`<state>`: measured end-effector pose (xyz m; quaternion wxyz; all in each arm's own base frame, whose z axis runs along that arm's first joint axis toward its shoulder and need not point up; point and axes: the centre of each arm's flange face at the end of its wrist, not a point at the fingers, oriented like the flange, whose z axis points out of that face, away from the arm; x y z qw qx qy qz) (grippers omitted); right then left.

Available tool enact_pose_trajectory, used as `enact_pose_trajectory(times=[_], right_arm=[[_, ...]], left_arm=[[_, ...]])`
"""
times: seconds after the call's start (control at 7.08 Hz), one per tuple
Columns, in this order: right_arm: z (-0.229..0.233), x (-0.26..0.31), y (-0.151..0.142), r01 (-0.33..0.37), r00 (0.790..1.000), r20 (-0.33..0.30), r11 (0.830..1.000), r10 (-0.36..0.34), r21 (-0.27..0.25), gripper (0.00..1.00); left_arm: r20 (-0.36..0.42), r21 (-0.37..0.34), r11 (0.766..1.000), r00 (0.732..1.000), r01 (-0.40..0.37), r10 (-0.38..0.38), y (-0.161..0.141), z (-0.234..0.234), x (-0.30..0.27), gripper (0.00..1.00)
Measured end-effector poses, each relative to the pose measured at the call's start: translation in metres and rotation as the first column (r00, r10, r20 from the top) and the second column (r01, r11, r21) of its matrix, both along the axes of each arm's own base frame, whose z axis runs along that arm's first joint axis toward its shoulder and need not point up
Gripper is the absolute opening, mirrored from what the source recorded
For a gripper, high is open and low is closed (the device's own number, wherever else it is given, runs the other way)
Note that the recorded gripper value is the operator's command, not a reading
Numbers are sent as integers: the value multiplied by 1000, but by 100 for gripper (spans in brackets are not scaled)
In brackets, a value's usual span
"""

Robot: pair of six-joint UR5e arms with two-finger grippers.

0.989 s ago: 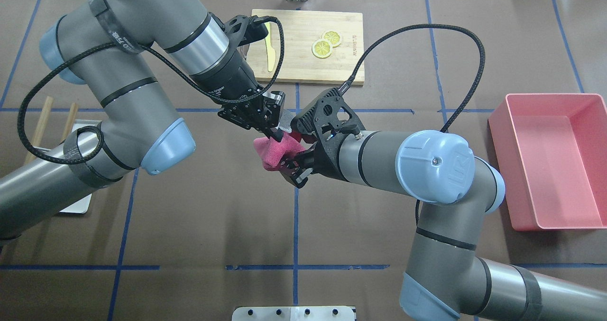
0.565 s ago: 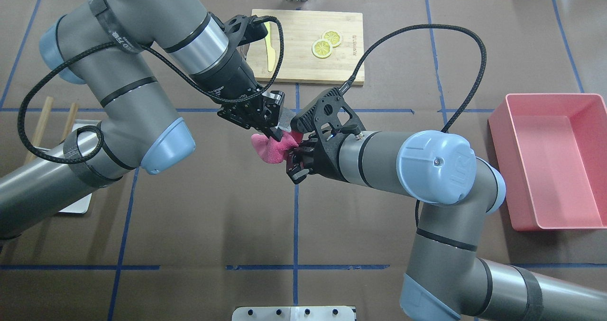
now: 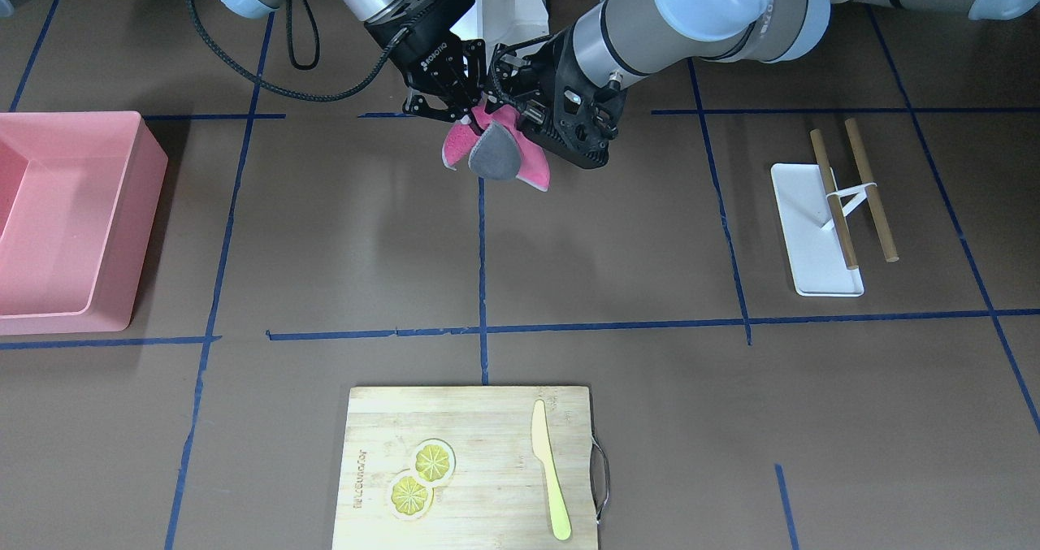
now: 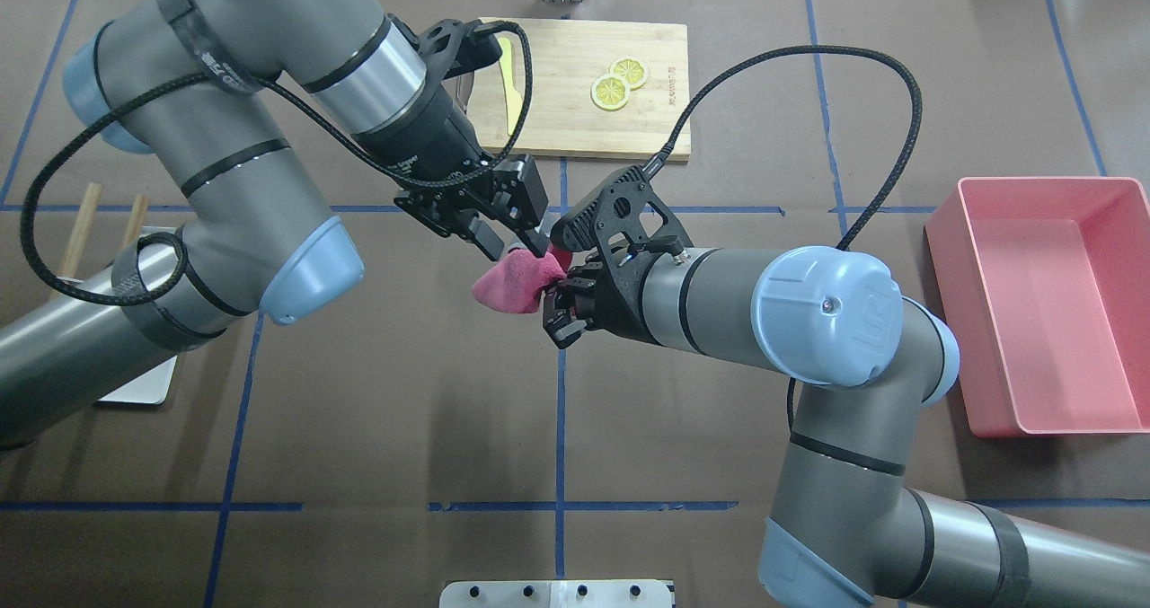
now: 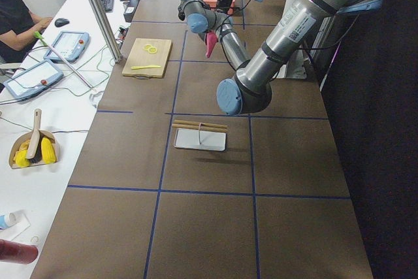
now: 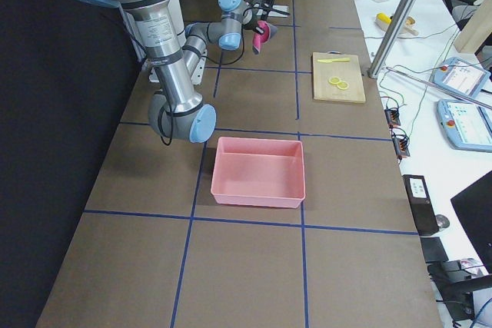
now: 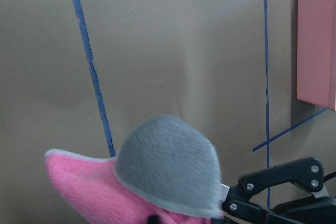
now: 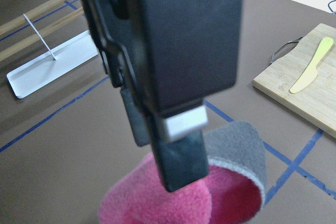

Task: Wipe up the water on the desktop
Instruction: 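Release the cloth from the left gripper and withdraw it while the right holds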

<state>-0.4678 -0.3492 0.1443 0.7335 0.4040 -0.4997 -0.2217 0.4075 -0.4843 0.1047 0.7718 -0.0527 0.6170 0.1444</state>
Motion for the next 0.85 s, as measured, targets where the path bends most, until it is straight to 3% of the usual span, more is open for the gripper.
enact_pose_trajectory(times=[0.42,0.57,0.85], right_arm=[[-4,18,-1,-10,1000,-10,1000,10,-4,0],[-8,32,0,-20,999,-41,1000,19,-18,0],[-12,61,0,-50,985,-166,996,37,-77,0]], left_arm=[[5,-4,997,997,82,-82,-32,19,-43,100],[17,-17,993,993,117,-117,-45,32,-63,100],[31,-11,975,974,223,-223,-66,50,-119,100]])
